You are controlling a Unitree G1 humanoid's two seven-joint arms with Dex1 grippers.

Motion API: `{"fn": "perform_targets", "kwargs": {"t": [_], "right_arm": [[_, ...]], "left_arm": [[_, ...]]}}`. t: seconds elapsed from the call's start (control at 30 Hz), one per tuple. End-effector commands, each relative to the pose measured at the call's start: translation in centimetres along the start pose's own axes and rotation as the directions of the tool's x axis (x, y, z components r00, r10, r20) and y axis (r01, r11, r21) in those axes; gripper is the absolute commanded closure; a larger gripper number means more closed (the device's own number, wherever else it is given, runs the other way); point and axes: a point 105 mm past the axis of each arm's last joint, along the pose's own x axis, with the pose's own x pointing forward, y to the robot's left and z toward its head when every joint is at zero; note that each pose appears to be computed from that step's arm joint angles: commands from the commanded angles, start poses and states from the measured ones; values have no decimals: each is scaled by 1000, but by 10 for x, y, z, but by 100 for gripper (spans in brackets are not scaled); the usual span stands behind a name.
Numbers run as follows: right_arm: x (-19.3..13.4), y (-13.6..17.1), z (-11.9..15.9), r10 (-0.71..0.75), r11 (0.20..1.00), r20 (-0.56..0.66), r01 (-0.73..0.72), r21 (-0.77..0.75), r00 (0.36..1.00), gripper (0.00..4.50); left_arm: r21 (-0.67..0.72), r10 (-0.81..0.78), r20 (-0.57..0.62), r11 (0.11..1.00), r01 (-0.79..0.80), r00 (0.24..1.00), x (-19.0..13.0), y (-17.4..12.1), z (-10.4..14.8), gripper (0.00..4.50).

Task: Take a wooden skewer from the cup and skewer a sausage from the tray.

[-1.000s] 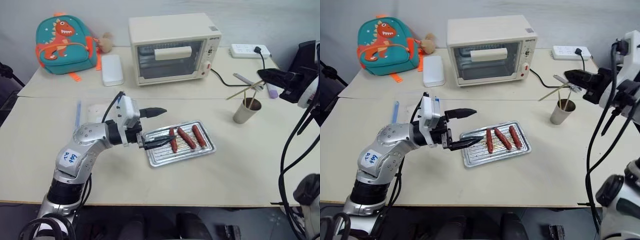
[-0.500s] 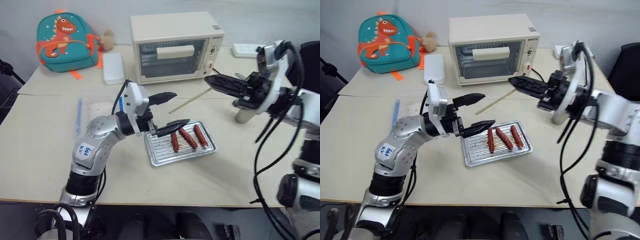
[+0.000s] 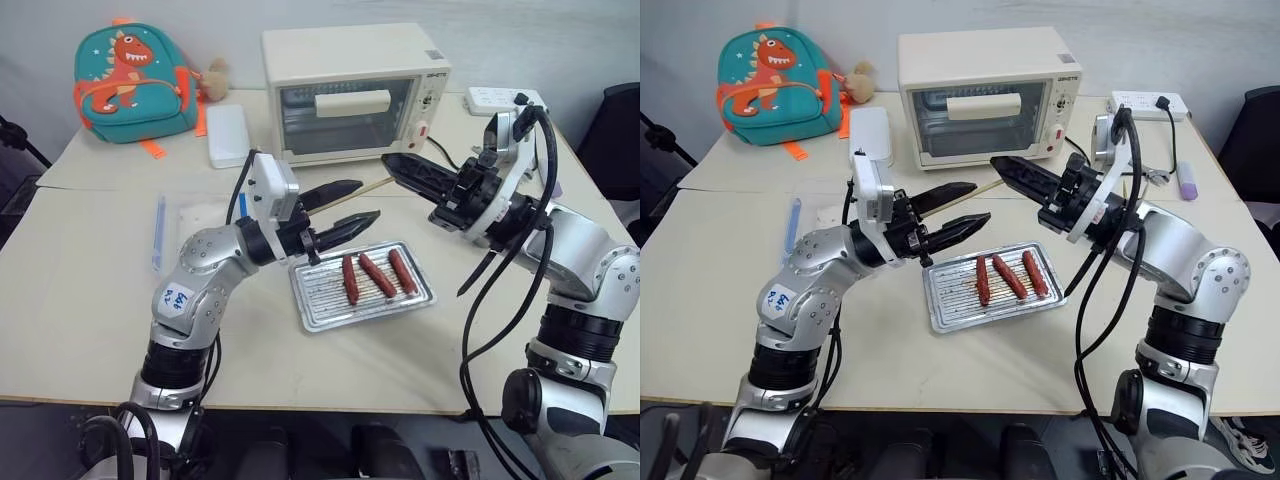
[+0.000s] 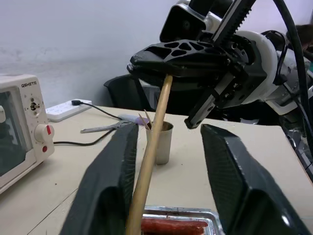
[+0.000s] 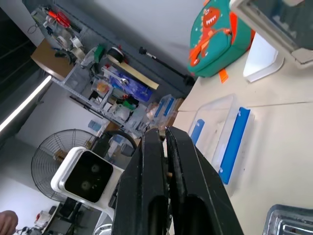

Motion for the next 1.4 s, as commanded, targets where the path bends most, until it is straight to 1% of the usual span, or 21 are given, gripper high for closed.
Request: {"fn": "perform_targets", "kwargs": {"t": [0.03, 0.23, 0.43, 0.57, 0.77, 0.87, 0.93, 0.97, 1.0, 1.03, 1.07, 1.37, 1.4], "right_arm": [[-6, 11, 9, 32, 999, 31, -31, -34, 999, 450], [-10, 9, 13, 20, 999, 23, -19, -40, 1000, 450], [-14, 7, 11, 21, 999, -10, -21, -50, 1000, 450], [-11, 16, 14, 83, 995, -26, -85, -58, 996, 450], [-10, 17, 11, 100, 993, -54, -103, -58, 994, 450], [-11, 18, 10, 106, 992, -64, -109, -57, 992, 450], [-11, 18, 10, 107, 992, -67, -111, -58, 992, 450], [-11, 18, 9, 107, 992, -68, -111, -57, 992, 450], [-11, 18, 9, 108, 992, -69, -112, -57, 992, 450], [-11, 17, 9, 108, 992, -69, -112, -56, 992, 450], [-11, 17, 9, 110, 992, -69, -114, -55, 992, 450], [-10, 18, 7, 121, 991, -67, -125, -51, 990, 450], [-10, 19, 7, 122, 991, -67, -126, -51, 990, 450]], "left_arm": [[50, -23, 19, 999, 22, 1000, -6, -3, 13, 244], [62, -21, -4, 998, 21, 1000, -15, 1, 14, 244], [70, -30, -6, 997, 31, 1000, -15, 1, 15, 244], [69, -44, 0, 997, 44, 999, -13, 1, 15, 244], [55, -52, 27, 997, 51, 998, -6, 0, 15, 244], [40, -42, 64, 998, 40, 997, -4, 1, 20, 296], [37, -40, 72, 999, 37, 997, -4, 2, 21, 345], [39, -41, 67, 999, 38, 997, -3, 1, 21, 365], [40, -42, 64, 998, 40, 997, -3, 1, 21, 394], [42, -44, 59, 998, 41, 997, -3, 1, 21, 411], [44, -46, 52, 998, 43, 998, -3, 0, 20, 439], [41, -38, 56, 998, 36, 998, -1, 0, 19, 439], [39, -31, 69, 999, 28, 997, 0, 1, 21, 445]]}}
